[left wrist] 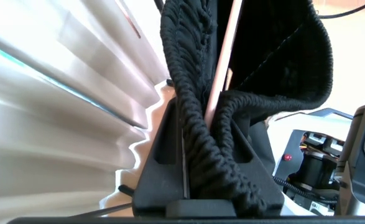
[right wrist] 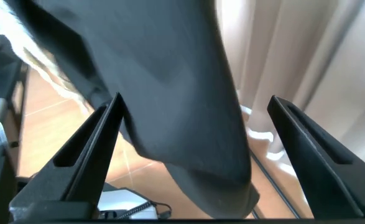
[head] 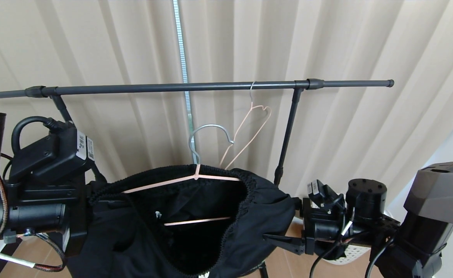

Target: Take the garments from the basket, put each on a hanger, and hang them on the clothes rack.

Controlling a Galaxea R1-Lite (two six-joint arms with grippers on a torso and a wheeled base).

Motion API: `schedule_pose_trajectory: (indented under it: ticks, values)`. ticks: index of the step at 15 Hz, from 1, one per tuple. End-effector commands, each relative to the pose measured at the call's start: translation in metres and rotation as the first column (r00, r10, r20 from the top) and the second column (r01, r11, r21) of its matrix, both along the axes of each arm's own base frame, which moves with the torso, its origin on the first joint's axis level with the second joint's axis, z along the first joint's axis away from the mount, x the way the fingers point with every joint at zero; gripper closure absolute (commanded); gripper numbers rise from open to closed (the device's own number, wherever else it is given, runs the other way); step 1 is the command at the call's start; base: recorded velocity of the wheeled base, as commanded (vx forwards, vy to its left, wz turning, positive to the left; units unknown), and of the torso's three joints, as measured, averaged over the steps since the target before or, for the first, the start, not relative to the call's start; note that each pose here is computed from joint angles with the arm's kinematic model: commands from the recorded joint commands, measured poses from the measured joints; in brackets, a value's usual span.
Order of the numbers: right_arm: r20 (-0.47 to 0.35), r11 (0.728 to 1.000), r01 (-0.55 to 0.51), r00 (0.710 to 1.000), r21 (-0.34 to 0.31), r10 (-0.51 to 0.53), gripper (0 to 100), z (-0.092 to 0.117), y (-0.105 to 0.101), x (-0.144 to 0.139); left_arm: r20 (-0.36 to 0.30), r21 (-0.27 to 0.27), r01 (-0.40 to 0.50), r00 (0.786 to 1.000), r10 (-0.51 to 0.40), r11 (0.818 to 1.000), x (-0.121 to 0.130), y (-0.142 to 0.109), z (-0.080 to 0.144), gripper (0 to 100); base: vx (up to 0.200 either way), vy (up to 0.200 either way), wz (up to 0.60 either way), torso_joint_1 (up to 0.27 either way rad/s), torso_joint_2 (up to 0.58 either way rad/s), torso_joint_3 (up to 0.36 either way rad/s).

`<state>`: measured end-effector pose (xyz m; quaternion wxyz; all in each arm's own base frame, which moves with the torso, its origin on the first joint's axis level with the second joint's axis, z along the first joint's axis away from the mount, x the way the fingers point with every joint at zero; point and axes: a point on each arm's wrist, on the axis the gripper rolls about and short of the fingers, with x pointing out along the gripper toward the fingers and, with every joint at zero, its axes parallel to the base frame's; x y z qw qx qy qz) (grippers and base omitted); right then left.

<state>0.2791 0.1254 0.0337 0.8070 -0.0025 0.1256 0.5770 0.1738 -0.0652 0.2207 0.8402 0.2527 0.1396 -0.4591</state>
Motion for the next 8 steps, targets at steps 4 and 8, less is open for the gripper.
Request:
schedule_pose_trajectory:
  ticks: [4, 8]
  values:
    - [0.007, 1.000, 0.016, 1.000, -0.007, -0.016, 100, 0.000, 0.004, 0.001, 0.013, -0.009, 0.000, 1.000, 0.000, 1.000, -0.009, 0.003, 0.001, 100, 0.000, 0.000, 0.00, 0.000, 0.00, 0.000]
    - [0.025, 0.998, 0.054, 0.998, 0.023, -0.055, 100, 0.016, -0.005, 0.003, -0.006, -0.043, -0.032, 0.999, 0.032, 0.999, -0.018, 0.006, 0.003, 100, 0.000, 0.000, 0.00, 0.000, 0.00, 0.000]
